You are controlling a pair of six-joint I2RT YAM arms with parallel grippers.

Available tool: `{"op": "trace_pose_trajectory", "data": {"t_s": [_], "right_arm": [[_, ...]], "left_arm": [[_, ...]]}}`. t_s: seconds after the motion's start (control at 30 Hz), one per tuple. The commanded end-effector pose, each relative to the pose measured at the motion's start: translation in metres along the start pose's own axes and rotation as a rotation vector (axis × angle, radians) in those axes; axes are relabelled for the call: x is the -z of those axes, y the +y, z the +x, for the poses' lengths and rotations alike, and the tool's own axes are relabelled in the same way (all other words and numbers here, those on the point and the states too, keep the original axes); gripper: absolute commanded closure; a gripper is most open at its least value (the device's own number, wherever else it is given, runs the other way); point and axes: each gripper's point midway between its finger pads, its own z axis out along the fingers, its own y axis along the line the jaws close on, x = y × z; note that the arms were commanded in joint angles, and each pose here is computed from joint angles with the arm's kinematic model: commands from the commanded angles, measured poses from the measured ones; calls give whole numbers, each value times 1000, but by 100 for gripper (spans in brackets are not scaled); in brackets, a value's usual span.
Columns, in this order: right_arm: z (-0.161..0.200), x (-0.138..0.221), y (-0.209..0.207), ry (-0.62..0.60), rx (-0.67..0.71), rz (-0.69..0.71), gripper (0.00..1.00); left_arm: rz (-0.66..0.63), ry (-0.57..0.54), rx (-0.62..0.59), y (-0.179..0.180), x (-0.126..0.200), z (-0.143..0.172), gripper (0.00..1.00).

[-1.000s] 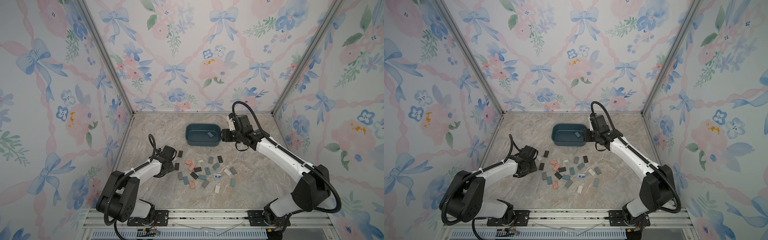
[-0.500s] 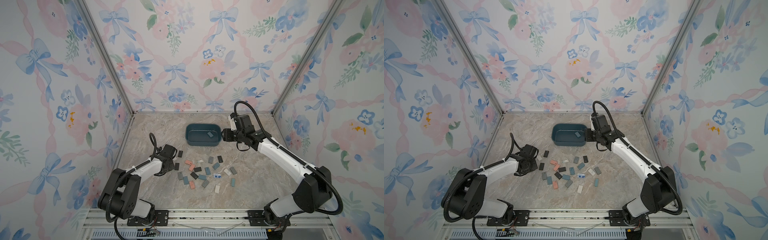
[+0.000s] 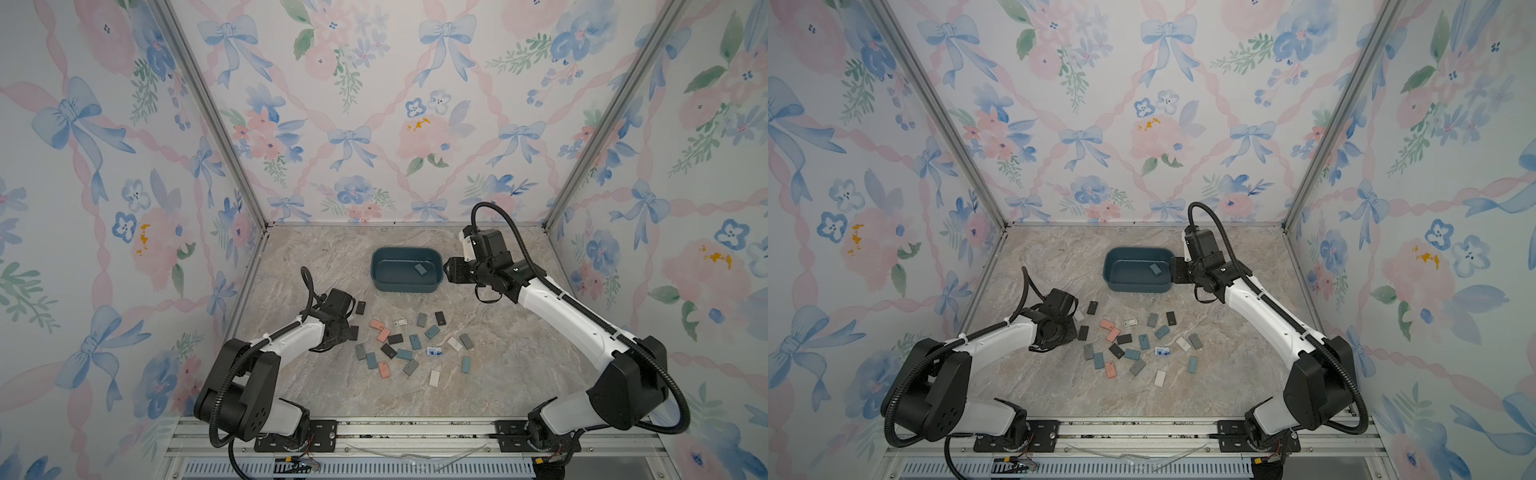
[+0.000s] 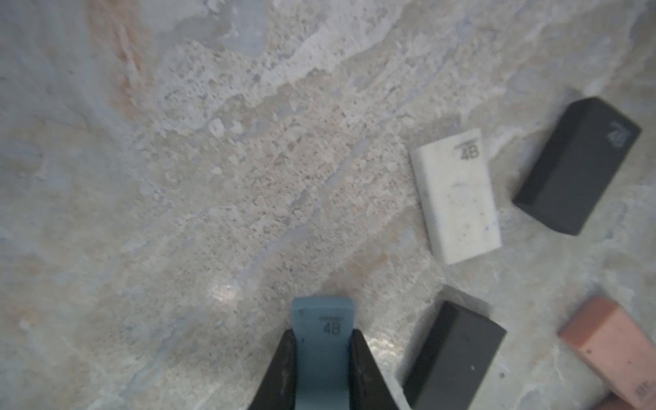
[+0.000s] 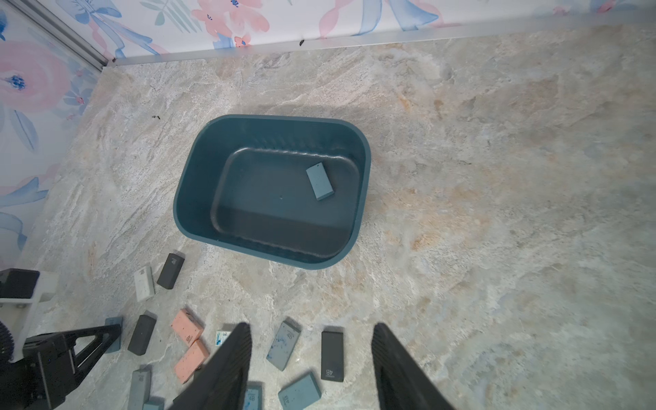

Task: Put the eraser in the storage box
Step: Pick up the eraser from the center of the board, then place the eraser in the storage box.

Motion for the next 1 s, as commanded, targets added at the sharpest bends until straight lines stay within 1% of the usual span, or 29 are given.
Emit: {"op": "trace_pose_trajectory", "data": {"t_s": [0.0, 0.03, 0.1, 0.27, 0.5, 0.73, 0.97], "right_arm": [[-2, 6, -4, -19, -22, -2, 43], [-2, 6, -4, -17, -23, -2, 43], [-1, 6, -6, -13, -24, -1, 43], [-2, 7, -8, -14, -29, -1, 43], [-2, 10, -10, -15, -29, -1, 43], [0, 12, -16, -14, -41, 6, 43], [2, 19, -19, -26, -69, 5, 43]], "left_arm": [[77, -17, -27, -19, 17, -10, 79], [80, -18, -30, -19, 18, -11, 79], [117, -52, -34, -32, 29, -25, 79], [160, -98, -67, -54, 47, -46, 79], [208, -158, -152, -95, 68, -84, 79], [233, -171, -255, -144, 67, -118, 80], [255, -164, -330, -192, 48, -144, 80]]}}
